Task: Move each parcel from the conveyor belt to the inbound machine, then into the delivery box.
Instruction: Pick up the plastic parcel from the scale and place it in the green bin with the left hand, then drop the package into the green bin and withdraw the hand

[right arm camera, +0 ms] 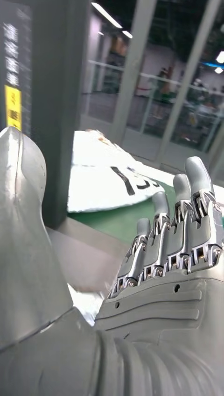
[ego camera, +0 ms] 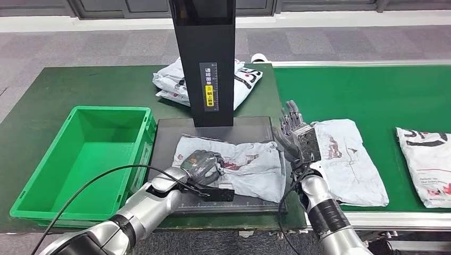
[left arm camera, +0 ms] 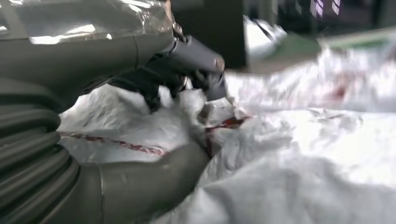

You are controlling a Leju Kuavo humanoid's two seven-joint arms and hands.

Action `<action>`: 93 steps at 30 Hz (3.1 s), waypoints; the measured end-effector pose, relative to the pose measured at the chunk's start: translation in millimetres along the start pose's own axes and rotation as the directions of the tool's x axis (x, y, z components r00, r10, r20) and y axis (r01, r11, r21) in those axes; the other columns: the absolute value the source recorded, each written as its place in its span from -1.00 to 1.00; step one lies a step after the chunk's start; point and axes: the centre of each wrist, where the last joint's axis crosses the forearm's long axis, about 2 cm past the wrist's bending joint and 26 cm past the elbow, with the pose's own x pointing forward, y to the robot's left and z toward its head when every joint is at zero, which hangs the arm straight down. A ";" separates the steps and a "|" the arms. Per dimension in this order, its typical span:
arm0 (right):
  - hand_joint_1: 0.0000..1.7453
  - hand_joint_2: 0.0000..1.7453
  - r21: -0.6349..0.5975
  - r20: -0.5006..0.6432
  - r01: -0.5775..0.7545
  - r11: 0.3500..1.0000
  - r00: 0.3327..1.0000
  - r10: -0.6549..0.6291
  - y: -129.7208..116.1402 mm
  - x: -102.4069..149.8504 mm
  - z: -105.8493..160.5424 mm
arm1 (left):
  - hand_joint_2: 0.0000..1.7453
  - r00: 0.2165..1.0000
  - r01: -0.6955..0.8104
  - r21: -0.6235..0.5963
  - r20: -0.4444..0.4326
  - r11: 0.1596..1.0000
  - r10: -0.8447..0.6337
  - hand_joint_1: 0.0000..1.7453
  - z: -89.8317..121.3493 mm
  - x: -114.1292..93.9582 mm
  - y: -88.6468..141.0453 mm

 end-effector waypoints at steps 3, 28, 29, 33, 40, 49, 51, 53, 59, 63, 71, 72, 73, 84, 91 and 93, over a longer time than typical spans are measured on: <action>-1.00 1.00 -0.034 -0.020 0.020 0.999 1.000 -0.021 -1.1 -6.2 10.1 | 1.00 0.998 0.004 0.181 -0.060 0.984 0.007 1.00 -0.6 -1.3 8.0; -1.00 1.00 -0.171 -0.097 0.083 0.982 0.990 -0.100 -3.5 -33.6 52.9 | 1.00 0.692 0.618 0.645 -0.718 0.450 0.078 1.00 98.9 -100.1 140.1; -1.00 1.00 -0.173 -0.100 0.083 0.981 0.990 -0.101 -3.4 -34.3 54.5 | 1.00 0.674 0.632 0.630 -0.735 0.451 0.082 1.00 103.4 -104.7 138.5; -1.00 1.00 -0.174 -0.104 0.083 0.981 0.989 -0.102 -3.4 -34.9 55.8 | 1.00 0.661 0.644 0.616 -0.747 0.453 0.076 1.00 107.6 -109.0 136.8; -1.00 1.00 -0.179 -0.107 0.083 0.980 0.989 -0.103 -4.5 -35.6 57.5 | 1.00 0.632 0.663 0.585 -0.772 0.468 0.069 1.00 114.6 -117.5 130.7; -1.00 1.00 -0.225 -0.109 0.097 0.970 0.986 -0.124 -20.4 -34.7 71.1 | 1.00 0.490 0.463 0.038 -0.843 0.886 -0.220 -0.95 187.2 -216.6 51.4; -1.00 1.00 -0.228 -0.110 0.095 0.969 0.986 -0.123 -22.0 -34.8 71.2 | 1.00 0.503 0.424 0.024 -0.837 0.905 -0.214 -1.00 187.7 -218.8 50.1; -1.00 1.00 -0.223 -0.112 0.093 0.970 0.986 -0.120 -22.7 -35.0 71.5 | 1.00 0.557 0.337 0.025 -0.811 0.941 -0.178 -1.00 189.5 -221.8 49.2; -1.00 1.00 -0.213 -0.115 0.088 0.973 0.987 -0.114 -27.4 -36.0 72.7 | 1.00 0.690 0.094 0.044 -0.723 0.995 -0.033 -1.00 202.0 -242.9 75.9; -1.00 1.00 -0.213 -0.119 0.076 0.974 0.988 -0.103 -31.0 -36.8 73.9 | 1.00 0.723 0.006 0.142 -0.684 0.990 0.093 -1.00 209.2 -254.6 101.6; -1.00 1.00 -0.214 -0.134 0.065 0.975 0.986 -0.096 -35.0 -39.9 81.0 | 1.00 0.761 -0.064 0.317 -0.597 0.946 0.252 -1.00 227.8 -275.3 182.2; -1.00 1.00 -0.216 -0.134 0.065 0.974 0.986 -0.095 -35.4 -40.0 81.1 | 1.00 0.762 -0.059 0.320 -0.598 0.946 0.250 -1.00 229.4 -276.0 184.9; -1.00 1.00 -0.217 -0.135 0.064 0.974 0.986 -0.095 -35.7 -40.0 81.1 | 1.00 0.762 -0.055 0.323 -0.598 0.945 0.249 -1.00 230.6 -276.5 186.8; -1.00 1.00 -0.220 -0.158 0.052 0.974 0.983 -0.088 -37.6 -40.8 87.5 | 1.00 0.834 -0.272 0.367 -0.372 0.890 0.409 -1.00 251.2 -290.9 262.9; -1.00 0.00 -0.218 -0.174 0.029 0.976 0.982 -0.068 -42.4 -39.8 92.6 | 1.00 0.846 -0.408 0.300 -0.231 0.862 0.480 -1.00 285.1 -304.5 295.1; -1.00 -1.00 -0.218 -0.169 0.021 0.976 0.984 -0.059 -44.0 -38.6 91.8 | 1.00 0.843 -0.432 0.301 -0.201 0.850 0.499 -1.00 284.2 -305.4 287.2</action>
